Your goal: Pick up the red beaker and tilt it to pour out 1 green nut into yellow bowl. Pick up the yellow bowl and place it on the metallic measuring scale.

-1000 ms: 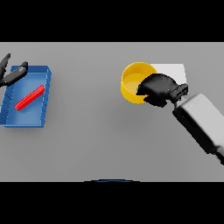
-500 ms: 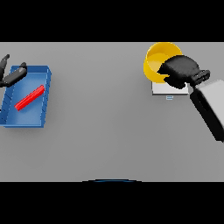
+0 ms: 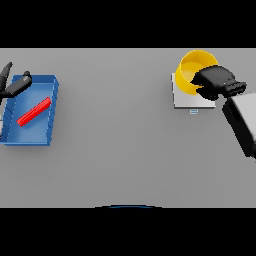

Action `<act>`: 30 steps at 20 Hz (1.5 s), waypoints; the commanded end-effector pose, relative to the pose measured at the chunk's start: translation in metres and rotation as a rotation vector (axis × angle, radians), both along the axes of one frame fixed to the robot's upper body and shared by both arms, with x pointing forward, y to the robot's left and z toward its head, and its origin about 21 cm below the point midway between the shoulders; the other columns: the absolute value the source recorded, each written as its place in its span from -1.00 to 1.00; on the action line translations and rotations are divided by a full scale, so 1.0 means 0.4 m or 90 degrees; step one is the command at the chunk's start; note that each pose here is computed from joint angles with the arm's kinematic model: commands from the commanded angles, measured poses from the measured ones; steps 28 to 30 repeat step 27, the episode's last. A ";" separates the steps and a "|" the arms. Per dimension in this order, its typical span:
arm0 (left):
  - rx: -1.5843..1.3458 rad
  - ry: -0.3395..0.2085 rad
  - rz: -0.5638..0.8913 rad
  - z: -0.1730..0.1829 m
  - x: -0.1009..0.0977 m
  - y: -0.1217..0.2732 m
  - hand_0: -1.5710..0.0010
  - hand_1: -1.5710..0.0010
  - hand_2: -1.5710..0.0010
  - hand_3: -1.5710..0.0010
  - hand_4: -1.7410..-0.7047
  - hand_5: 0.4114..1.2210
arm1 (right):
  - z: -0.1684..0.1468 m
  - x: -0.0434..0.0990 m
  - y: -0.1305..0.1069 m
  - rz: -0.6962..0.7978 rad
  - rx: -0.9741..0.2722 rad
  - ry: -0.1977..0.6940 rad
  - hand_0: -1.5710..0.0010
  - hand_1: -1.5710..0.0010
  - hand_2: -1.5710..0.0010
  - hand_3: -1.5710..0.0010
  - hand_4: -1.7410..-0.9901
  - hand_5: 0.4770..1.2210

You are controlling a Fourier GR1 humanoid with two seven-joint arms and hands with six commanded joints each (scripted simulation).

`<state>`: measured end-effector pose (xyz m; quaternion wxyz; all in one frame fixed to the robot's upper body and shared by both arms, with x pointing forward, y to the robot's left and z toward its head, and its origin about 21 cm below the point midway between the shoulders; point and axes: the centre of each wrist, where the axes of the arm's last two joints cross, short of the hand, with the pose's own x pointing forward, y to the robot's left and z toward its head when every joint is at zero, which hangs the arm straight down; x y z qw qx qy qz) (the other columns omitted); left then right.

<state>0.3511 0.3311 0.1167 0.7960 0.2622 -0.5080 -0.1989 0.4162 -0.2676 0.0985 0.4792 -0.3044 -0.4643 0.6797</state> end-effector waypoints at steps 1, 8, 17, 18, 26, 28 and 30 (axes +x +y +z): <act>-0.002 -0.004 -0.003 -0.003 -0.002 0.000 1.00 1.00 1.00 1.00 0.70 -0.02 | -0.015 0.000 -0.004 -0.008 0.003 0.003 -1.00 -1.00 -0.77 -0.73 -1.00 1.00; -0.001 -0.001 -0.008 -0.003 -0.007 -0.007 1.00 1.00 1.00 1.00 0.73 -0.08 | -0.038 0.007 -0.010 -0.008 0.003 0.021 -1.00 -1.00 -0.75 -0.84 -1.00 1.00; -0.012 0.000 -0.005 -0.006 -0.011 0.005 1.00 1.00 1.00 1.00 0.74 -0.13 | -0.047 0.010 -0.011 -0.057 0.034 0.072 0.23 0.29 0.40 0.50 -0.35 0.11; -0.013 -0.001 -0.009 -0.003 -0.007 0.005 1.00 1.00 1.00 1.00 0.75 -0.14 | -0.039 0.011 -0.016 -0.054 0.036 0.073 0.38 0.41 0.52 0.59 -0.32 0.04; -0.004 -0.002 -0.008 0.000 -0.005 0.002 1.00 1.00 1.00 1.00 0.75 -0.14 | -0.036 0.010 -0.021 -0.053 -0.001 0.083 0.90 0.90 0.92 0.93 -0.08 -0.17; -0.007 -0.005 -0.013 -0.001 -0.012 0.002 1.00 1.00 1.00 1.00 0.75 -0.14 | -0.040 0.006 -0.020 -0.050 0.002 0.088 0.92 0.92 0.94 0.94 -0.07 -0.19; -0.007 -0.005 -0.013 -0.001 -0.012 0.002 1.00 1.00 1.00 1.00 0.75 -0.14 | -0.040 0.006 -0.020 -0.050 0.002 0.088 0.92 0.92 0.94 0.94 -0.07 -0.19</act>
